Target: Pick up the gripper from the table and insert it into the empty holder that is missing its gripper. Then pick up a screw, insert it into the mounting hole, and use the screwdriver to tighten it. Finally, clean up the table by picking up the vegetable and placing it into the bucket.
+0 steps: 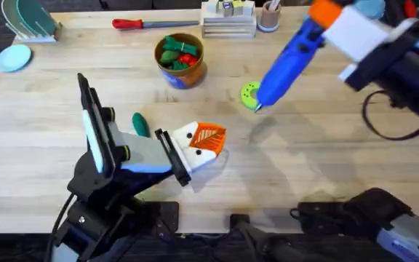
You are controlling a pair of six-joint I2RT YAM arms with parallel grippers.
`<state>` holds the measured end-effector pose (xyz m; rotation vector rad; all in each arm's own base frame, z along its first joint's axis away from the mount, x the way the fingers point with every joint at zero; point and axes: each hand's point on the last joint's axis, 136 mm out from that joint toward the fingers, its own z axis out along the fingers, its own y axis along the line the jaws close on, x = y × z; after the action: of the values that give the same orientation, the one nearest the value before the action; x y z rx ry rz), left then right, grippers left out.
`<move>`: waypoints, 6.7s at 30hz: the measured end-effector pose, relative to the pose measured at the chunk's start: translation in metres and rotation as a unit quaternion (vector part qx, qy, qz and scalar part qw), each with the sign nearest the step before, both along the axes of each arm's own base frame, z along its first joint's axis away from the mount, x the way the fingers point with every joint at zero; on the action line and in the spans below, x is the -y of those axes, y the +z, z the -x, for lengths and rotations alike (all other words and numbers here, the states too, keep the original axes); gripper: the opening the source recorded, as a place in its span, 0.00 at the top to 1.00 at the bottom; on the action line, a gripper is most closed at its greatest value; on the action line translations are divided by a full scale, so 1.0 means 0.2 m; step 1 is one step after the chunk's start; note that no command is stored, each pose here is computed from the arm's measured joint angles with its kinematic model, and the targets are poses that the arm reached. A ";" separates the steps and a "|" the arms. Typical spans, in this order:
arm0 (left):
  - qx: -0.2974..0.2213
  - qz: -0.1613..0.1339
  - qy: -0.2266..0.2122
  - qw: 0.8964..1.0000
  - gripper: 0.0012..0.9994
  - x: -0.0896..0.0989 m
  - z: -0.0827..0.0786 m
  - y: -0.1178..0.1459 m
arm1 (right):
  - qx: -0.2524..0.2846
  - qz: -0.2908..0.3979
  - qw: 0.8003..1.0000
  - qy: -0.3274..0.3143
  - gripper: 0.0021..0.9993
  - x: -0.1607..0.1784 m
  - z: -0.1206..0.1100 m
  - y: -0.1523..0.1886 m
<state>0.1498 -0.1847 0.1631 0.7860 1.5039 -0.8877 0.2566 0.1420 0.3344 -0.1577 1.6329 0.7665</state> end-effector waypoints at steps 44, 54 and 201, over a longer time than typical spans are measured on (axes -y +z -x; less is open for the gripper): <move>0.000 0.000 0.000 1.000 1.00 0.00 0.00 0.00 | 0.146 0.003 0.956 0.253 0.98 -0.82 0.22 0.08; 0.000 0.000 0.000 1.000 1.00 0.00 0.00 0.00 | 0.162 -0.006 0.954 0.252 0.98 -0.81 0.22 0.12; 0.000 0.000 0.002 1.000 1.00 0.00 0.00 0.00 | 0.161 0.043 0.948 0.270 0.98 -0.78 0.20 0.03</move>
<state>0.1503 -0.1844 0.1631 0.7832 1.5050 -0.8853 0.2166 0.2987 0.3406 -0.7774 1.3163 1.0204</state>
